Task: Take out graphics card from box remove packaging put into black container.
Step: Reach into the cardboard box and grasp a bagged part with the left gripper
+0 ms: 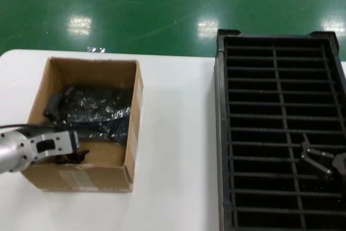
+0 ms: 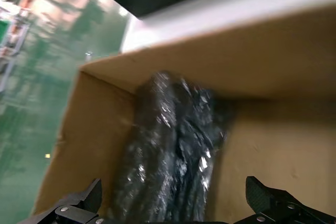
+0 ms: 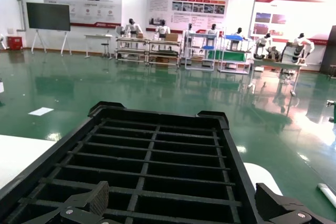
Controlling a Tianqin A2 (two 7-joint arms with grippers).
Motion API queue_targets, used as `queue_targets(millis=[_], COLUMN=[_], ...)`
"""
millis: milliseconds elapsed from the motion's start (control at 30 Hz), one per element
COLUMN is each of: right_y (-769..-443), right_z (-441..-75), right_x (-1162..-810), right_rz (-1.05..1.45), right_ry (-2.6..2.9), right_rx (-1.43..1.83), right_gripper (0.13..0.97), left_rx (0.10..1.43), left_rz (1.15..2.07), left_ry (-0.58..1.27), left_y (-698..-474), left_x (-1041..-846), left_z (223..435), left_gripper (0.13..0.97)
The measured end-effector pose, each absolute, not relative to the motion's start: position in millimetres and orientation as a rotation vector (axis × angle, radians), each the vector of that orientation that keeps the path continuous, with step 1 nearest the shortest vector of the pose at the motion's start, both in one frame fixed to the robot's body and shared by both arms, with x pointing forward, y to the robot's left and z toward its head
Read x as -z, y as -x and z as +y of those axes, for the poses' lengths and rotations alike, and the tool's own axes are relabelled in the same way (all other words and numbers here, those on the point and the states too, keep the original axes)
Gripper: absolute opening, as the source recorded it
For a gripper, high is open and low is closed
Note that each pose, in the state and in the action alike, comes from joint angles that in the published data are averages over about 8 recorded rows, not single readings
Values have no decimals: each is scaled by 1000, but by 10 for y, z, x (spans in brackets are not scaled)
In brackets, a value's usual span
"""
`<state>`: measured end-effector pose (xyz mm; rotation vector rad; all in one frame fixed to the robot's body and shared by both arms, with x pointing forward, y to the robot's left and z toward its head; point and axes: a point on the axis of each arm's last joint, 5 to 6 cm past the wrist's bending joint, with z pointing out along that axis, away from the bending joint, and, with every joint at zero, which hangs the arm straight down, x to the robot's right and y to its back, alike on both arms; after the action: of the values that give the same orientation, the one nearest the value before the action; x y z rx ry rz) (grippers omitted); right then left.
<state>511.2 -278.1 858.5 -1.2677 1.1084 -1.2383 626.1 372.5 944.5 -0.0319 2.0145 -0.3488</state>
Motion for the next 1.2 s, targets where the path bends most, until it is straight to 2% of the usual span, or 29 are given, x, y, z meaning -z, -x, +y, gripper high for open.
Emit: queue_targets(millis=[167,533,633,900,1033,1200], right_y=[-5112,-5112,-5112,-5112,-5112,-5112], right_z=[-2781,-2781,-2781,-2781,-2781,-2781], right_x=[-8585,-8585,-8585,-8585,-8585,-8585], right_rz=[1108,1108,1108,1108,1108,1108], right_ry=[1268,1268,1268,1268,1268,1268], right_rx=[1238,1238,1238,1238,1238,1238], right_gripper=[966,966,966,966,966,966], left_rx=[232,99,85,58,42,26], left_rz=[2037,1923,1913,1889,1875,1867], left_ry=[-48,-111,-120,-136,-145,-158], left_y=[-6473,-6861,-6907,-6977,-7009,-7031], left_x=[-9403,-9347,-9309,-9215,-9184,-9136], left_z=[3699,3595,3580,3559,3550,3537], left_gripper=[966,946,939,846,846,747])
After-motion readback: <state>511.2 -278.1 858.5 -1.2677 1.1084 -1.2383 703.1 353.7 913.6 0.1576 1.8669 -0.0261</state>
